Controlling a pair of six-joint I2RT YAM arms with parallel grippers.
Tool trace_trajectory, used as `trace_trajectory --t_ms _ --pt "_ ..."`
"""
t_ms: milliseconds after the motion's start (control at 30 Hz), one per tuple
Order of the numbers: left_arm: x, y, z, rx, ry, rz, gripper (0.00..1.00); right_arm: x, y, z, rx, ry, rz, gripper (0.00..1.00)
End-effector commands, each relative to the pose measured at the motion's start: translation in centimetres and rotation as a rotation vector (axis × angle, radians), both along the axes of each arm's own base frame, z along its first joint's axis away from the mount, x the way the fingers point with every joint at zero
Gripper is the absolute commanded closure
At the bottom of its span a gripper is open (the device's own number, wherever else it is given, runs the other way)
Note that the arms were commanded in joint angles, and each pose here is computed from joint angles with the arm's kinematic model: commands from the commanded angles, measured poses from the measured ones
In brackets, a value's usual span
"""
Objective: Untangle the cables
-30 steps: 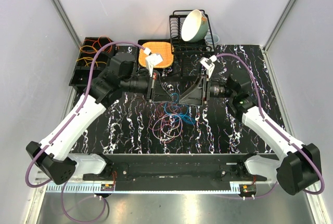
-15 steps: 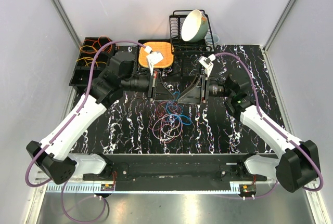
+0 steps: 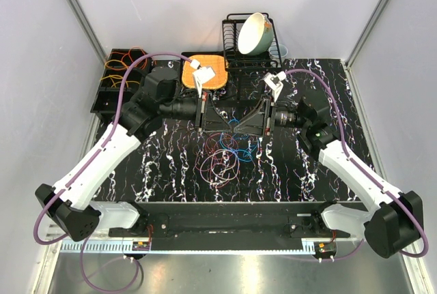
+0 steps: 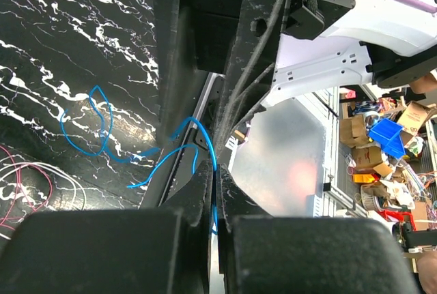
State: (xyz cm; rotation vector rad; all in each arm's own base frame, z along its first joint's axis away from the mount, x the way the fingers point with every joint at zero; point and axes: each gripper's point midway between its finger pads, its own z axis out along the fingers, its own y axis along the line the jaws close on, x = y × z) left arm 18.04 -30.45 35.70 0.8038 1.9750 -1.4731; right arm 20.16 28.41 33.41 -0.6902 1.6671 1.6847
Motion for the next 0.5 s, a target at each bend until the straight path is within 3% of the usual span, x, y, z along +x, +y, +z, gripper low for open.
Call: trace_trajectory --t_ms 0,67,133,167,233,300,467 --pt "0.0 -0.5 0.8 -0.040 -0.023 -0.016 0.99 -0.5 0.0 2.6 0.056 -0.074 -0.002 0.67" --pt "0.6 -0.7 0.2 -0.028 -0.014 0.004 0.97 -0.4 0.1 2.7 0.064 -0.066 -0.006 0.78" --pt "1.7 -0.5 -0.5 0.008 -0.018 0.065 0.67 0.2 0.2 3.2 0.070 -0.058 -0.028 0.93" --pt "3.0 -0.3 -1.1 0.044 -0.043 0.125 0.34 0.6 0.2 2.9 0.053 -0.039 -0.048 0.97" --pt "3.8 0.4 -1.9 0.113 -0.051 0.200 0.12 1.9 0.2 3.7 0.025 -0.008 -0.121 1.00" --pt "5.1 1.7 -2.6 0.203 -0.110 0.331 0.01 3.1 0.1 5.2 0.007 -0.029 -0.182 1.00" --pt "5.8 3.9 -1.0 0.342 -0.319 0.611 0.01 5.3 -0.3 5.2 -0.052 0.051 -0.298 1.00"
